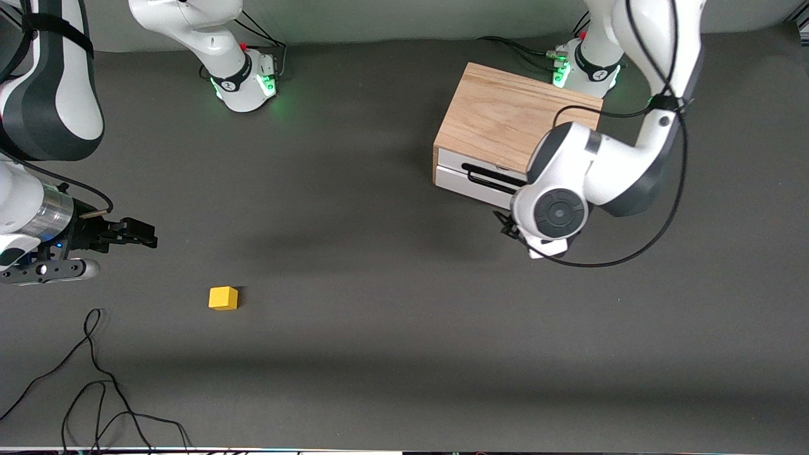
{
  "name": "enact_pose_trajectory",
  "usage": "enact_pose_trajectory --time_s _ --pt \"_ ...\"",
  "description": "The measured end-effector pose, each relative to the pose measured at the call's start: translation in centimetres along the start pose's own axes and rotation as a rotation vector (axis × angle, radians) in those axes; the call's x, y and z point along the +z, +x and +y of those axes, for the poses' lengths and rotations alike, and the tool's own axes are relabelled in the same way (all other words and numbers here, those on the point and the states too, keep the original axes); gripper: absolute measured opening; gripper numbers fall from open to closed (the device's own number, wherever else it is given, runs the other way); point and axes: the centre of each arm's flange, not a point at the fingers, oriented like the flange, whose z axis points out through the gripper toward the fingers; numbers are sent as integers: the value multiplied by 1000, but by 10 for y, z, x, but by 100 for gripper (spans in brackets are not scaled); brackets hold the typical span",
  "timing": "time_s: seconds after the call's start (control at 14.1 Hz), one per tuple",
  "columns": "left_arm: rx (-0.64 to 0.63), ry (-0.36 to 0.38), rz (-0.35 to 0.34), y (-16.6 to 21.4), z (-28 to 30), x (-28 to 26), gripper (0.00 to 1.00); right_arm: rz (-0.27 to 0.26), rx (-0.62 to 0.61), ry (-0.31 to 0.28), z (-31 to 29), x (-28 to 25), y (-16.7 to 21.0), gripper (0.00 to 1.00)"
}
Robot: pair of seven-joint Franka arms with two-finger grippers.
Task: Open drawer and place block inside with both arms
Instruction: 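Reach the left gripper to the drawer's black handle and grip it, then pull the drawer open with the left gripper while the right gripper advances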
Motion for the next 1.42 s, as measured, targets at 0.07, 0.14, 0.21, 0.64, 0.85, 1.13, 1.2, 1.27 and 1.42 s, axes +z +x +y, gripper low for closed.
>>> enact_pose_trajectory --time_s 0.07,0.14,0.21,0.64,0.85,1.13,1.2,1.27,1.42 --pt "-5 15 -1 -2 4 9 95 -1 0 0 0 0 0 100" --pt "-6 31 -3 -1 7 18 95 -1 0 0 0 1 0 100" --pt "-7 49 -6 1 9 27 93 -1 0 0 0 1 0 100" --pt "5 65 -11 -5 17 66 87 1 -14 0 -9 0 1 100" --pt "7 76 -10 -6 15 65 56 3 -14 0 -9 -2 1 100" --pt "6 52 -7 -6 11 53 23 6 -14 0 -9 -3 1 100" --pt "5 39 -6 -6 12 50 19 6 -14 0 -9 -3 1 100" --pt "3 24 -6 -6 13 46 14 6 -15 0 -9 -3 1 100" --pt "-2 -13 -4 -6 16 38 14 7 -15 0 -9 -4 1 100"
